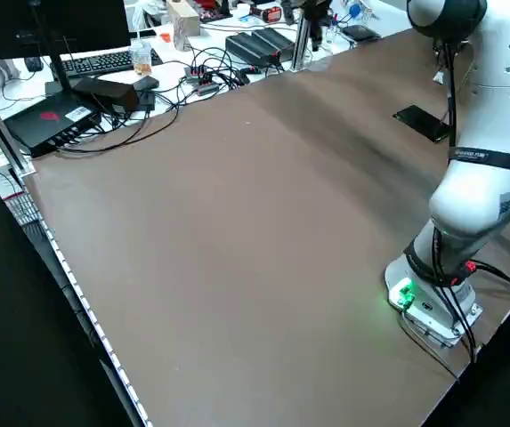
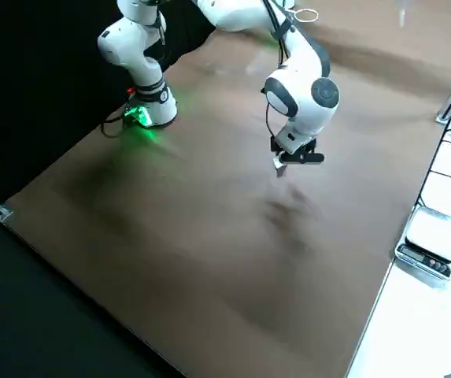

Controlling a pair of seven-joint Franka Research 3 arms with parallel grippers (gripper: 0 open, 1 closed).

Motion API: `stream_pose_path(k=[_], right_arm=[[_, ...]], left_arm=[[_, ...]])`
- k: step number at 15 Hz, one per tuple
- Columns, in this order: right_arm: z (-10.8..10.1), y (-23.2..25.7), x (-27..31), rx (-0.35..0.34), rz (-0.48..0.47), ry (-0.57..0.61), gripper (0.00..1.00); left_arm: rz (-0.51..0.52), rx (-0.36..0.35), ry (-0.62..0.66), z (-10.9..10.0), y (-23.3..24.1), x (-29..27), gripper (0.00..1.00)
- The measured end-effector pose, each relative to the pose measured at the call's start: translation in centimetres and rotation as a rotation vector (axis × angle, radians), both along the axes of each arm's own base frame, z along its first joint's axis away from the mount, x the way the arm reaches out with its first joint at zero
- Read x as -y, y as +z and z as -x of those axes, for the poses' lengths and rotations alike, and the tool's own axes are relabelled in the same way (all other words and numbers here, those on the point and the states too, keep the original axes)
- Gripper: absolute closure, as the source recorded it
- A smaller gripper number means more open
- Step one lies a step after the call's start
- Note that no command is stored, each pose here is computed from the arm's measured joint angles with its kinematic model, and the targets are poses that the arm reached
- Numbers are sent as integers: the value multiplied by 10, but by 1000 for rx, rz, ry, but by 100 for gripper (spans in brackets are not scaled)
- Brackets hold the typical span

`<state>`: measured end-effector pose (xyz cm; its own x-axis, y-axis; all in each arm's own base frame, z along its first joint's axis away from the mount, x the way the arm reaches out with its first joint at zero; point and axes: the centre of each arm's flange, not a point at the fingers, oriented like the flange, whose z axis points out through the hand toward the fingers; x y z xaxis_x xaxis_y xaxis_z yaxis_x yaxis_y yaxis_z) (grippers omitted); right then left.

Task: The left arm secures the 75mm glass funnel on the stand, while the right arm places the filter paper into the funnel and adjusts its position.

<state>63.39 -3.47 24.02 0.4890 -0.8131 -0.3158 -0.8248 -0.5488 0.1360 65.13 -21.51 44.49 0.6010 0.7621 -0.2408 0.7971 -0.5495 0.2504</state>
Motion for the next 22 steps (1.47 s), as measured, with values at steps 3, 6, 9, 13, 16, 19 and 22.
stream_pose_path(k=[3,6,9,13,16,19,22], right_arm=[[-6,-16,-10,19,42,-97,40],[-7,-23,-19,12,52,-114,42],[-5,-30,-19,0,55,-117,43],[-4,-36,-18,-10,56,-119,46],[-4,-41,-18,-12,58,-122,54],[-5,-43,-18,-5,60,-124,59],[-5,-43,-18,-4,61,-127,75]], left_arm=[[-36,-98,87,27,18,38,97],[-49,-181,210,45,40,58,97],[-53,-254,384,61,50,86,97],[-57,-338,604,85,55,131,97],[-39,-362,727,92,75,138,97],[-33,-362,741,99,87,140,97],[-24,-352,723,103,95,144,97]])
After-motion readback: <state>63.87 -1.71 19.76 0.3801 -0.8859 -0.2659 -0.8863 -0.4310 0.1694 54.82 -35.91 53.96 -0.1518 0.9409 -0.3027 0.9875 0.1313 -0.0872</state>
